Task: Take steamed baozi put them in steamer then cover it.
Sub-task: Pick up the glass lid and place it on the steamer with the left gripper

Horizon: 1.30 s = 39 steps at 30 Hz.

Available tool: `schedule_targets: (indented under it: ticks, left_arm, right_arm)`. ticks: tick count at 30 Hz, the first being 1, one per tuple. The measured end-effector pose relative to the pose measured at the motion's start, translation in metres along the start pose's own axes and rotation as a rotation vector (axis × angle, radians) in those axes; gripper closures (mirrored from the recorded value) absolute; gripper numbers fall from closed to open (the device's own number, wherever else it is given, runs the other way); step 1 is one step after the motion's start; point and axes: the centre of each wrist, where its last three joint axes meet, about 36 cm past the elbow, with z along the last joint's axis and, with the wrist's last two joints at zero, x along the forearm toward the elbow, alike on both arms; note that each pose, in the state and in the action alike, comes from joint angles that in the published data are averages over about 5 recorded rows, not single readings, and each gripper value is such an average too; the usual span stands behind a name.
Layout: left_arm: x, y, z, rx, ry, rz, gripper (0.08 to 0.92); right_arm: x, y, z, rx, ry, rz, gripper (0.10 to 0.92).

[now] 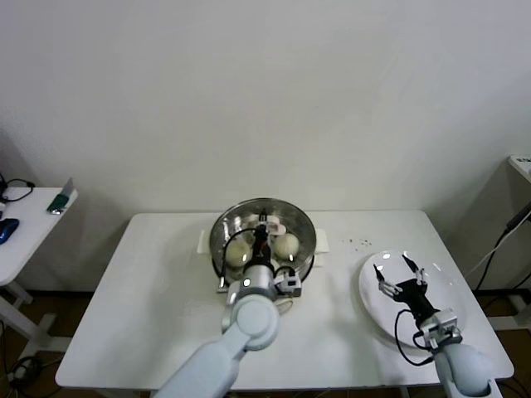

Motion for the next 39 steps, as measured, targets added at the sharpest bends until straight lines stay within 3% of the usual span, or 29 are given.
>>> schedule_targets:
  ticks: [17, 20, 39]
  left_arm:
    - [0.000, -0.007, 0.002, -0.004, 0.000, 0.000, 0.845]
    - [0.002, -0.007, 0.003, 0.002, -0.003, 0.003, 0.796]
    - [0.048, 0.029, 0.041, 0.115, -0.054, 0.009, 0.239]
  right_arm:
    - [0.002, 0.001, 0.001, -0.002, 0.001, -0.008, 0.200]
    - [0.004, 0.001, 0.000, 0.000, 0.007, -0.009, 0.200]
    - [0.004, -0.001, -0.011, -0.001, 0.107, 0.025, 0.200]
